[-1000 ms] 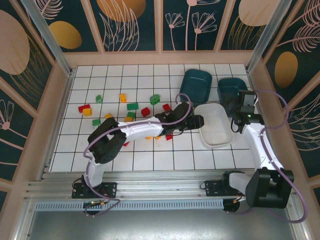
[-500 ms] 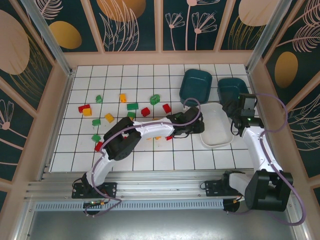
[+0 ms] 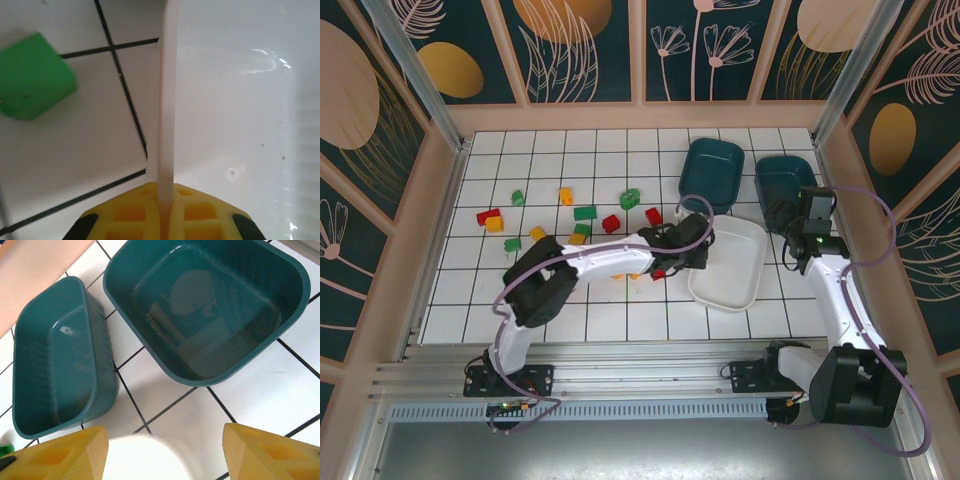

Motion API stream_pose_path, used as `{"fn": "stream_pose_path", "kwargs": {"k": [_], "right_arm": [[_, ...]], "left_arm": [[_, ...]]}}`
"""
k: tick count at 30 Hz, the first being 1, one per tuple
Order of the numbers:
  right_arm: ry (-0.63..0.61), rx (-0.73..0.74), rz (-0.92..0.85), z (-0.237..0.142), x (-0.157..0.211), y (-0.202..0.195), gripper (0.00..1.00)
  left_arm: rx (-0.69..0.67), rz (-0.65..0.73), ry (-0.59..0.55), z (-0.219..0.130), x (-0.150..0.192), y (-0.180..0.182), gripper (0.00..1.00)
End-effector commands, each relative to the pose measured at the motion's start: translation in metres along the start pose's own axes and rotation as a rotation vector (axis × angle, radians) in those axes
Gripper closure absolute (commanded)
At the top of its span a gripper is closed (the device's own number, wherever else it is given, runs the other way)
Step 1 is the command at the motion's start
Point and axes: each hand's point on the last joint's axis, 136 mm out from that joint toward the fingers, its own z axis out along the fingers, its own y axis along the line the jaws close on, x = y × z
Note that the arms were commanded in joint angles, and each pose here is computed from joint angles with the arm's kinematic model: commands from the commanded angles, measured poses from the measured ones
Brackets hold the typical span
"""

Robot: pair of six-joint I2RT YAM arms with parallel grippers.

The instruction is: Sort the legos into containers by color

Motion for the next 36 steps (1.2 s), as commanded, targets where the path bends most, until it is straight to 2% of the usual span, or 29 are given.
{"fn": "stream_pose_path", "kwargs": {"k": [1,4,7,9,15,19,25,30,34,36], "right_arm": [[-0.076,-0.065,-0.012,-0.011,-0.029,0.020,0.37],[-0.095,-0.058,-0.012,-0.006,-0.042,0.021,0.37],[-0.063,-0.114,0.011,0.007,-0.043,0.033,0.37],[-0.024,-0.160,0.019,0.020,-0.037,0.045,0.36],[0.081,-0.194,-0.087,0.064,-0.018,0.088,0.31],[0.127,-0.131,-0.135,0.101,-0.011,0.096,0.30],[0.193,-0.084,-0.176,0.143,0.000,0.103,0.32],[0.253,-0.051,-0.212,0.166,0.025,0.101,0.37],[0.284,-0.056,-0.227,0.173,0.044,0.106,0.41],[0.304,-0.076,-0.230,0.175,0.053,0.112,0.47]], "left_arm": [[0.012,0.081,-0.142,-0.064,-0.047,0.001,1.00],[0.023,-0.002,-0.186,-0.090,-0.088,0.048,1.00],[0.010,-0.016,-0.297,-0.126,-0.138,0.082,1.00],[-0.059,-0.021,-0.347,-0.142,-0.171,0.112,1.00],[-0.218,-0.062,-0.356,-0.121,-0.237,0.205,1.00],[-0.297,-0.071,-0.363,-0.107,-0.273,0.249,1.00],[-0.366,-0.122,-0.317,-0.075,-0.298,0.312,1.00],[-0.394,-0.148,-0.272,-0.052,-0.287,0.353,1.00],[-0.445,-0.122,-0.237,-0.039,-0.274,0.370,1.00],[-0.456,-0.112,-0.222,-0.033,-0.269,0.373,1.00]]}}
